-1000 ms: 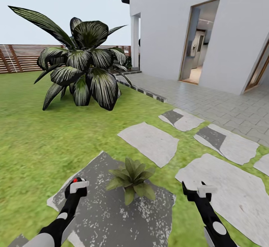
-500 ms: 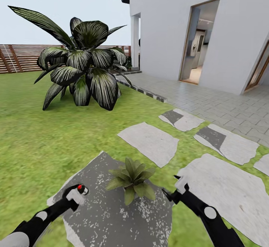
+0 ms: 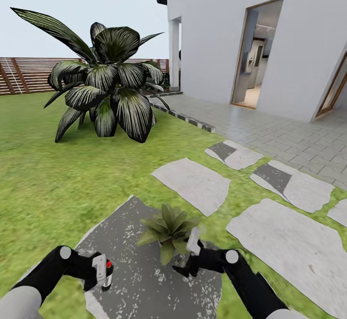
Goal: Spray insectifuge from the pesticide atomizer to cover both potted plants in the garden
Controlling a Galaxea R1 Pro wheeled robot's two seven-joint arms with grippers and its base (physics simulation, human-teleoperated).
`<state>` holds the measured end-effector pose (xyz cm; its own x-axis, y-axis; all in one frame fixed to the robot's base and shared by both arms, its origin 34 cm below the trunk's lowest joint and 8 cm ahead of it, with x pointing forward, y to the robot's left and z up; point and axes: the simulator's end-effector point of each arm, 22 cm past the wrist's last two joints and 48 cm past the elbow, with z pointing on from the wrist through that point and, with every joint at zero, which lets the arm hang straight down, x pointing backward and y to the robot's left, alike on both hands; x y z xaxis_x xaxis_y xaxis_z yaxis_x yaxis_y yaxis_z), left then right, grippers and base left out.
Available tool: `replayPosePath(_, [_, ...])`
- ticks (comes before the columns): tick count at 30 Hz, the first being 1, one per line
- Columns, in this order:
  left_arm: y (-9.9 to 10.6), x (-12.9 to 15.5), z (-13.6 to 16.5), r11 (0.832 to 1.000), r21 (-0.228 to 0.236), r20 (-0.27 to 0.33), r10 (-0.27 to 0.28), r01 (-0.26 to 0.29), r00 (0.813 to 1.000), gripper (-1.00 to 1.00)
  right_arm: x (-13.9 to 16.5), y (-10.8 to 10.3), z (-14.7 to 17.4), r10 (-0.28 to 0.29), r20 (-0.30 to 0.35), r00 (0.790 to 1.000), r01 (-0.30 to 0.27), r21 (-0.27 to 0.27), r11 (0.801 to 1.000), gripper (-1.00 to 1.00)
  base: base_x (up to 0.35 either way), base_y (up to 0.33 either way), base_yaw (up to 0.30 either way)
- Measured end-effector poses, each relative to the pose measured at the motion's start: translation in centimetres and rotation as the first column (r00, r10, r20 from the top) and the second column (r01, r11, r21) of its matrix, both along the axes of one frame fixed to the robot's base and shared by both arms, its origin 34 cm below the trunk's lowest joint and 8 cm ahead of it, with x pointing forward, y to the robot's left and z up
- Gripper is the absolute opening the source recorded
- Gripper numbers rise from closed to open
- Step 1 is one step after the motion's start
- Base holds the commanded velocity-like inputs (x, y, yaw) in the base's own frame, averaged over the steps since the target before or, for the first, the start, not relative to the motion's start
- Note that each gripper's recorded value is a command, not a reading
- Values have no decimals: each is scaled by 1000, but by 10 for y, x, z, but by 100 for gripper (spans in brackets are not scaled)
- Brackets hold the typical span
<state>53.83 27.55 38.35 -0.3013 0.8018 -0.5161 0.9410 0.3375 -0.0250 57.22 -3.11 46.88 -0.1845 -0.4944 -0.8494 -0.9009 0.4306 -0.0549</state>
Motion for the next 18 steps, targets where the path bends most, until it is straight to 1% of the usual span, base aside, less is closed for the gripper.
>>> replayPosePath(2, [-10, -4, 2, 998, 26, -20, -57, 58, 998, -100, -9, 16, -1, 43, -1, 999, -43, -4, 999, 100, 0, 0, 0])
replayPosePath(3, [-13, -4, 2, 997, 31, -24, -69, 70, 997, -100, -11, 20, 0, 50, 0, 999, -50, -2, 999, 100, 0, 0, 0])
replayPosePath(6, [-23, -9, 1, 991, 52, -42, -118, 121, 992, -100, -18, 42, 6, 78, 0, 997, -78, 19, 997, 100, 0, 0, 0])
replayPosePath(8, [-37, -15, -3, 987, 64, -68, -141, 145, 988, -100, -24, 55, 9, 101, -4, 995, -101, 33, 994, 100, 0, 0, 0])
replayPosePath(11, [-56, -20, -6, 981, 66, -84, -174, 180, 981, -100, -35, 66, 9, 148, -15, 989, -148, 34, 988, 100, 0, 0, 0])
replayPosePath(12, [-68, -23, -7, 977, 62, -87, -198, 203, 976, -100, -42, 71, 9, 176, -19, 984, -175, 32, 984, 100, 0, 0, 0])
replayPosePath(13, [-77, -25, -8, 974, 59, -89, -214, 220, 973, -100, -45, 75, 9, 190, -21, 982, -189, 34, 981, 100, 0, 0, 0])
replayPosePath(15, [-90, -29, -9, 968, 55, -90, -239, 244, 967, -100, -50, 81, 10, 207, -24, 978, -206, 37, 978, 100, 0, 0, 0])
replayPosePath(18, [-98, -32, -10, 964, 49, -90, -257, 262, 962, -100, -54, 86, 10, 221, -26, 975, -220, 37, 975, 100, 0, 0, 0])
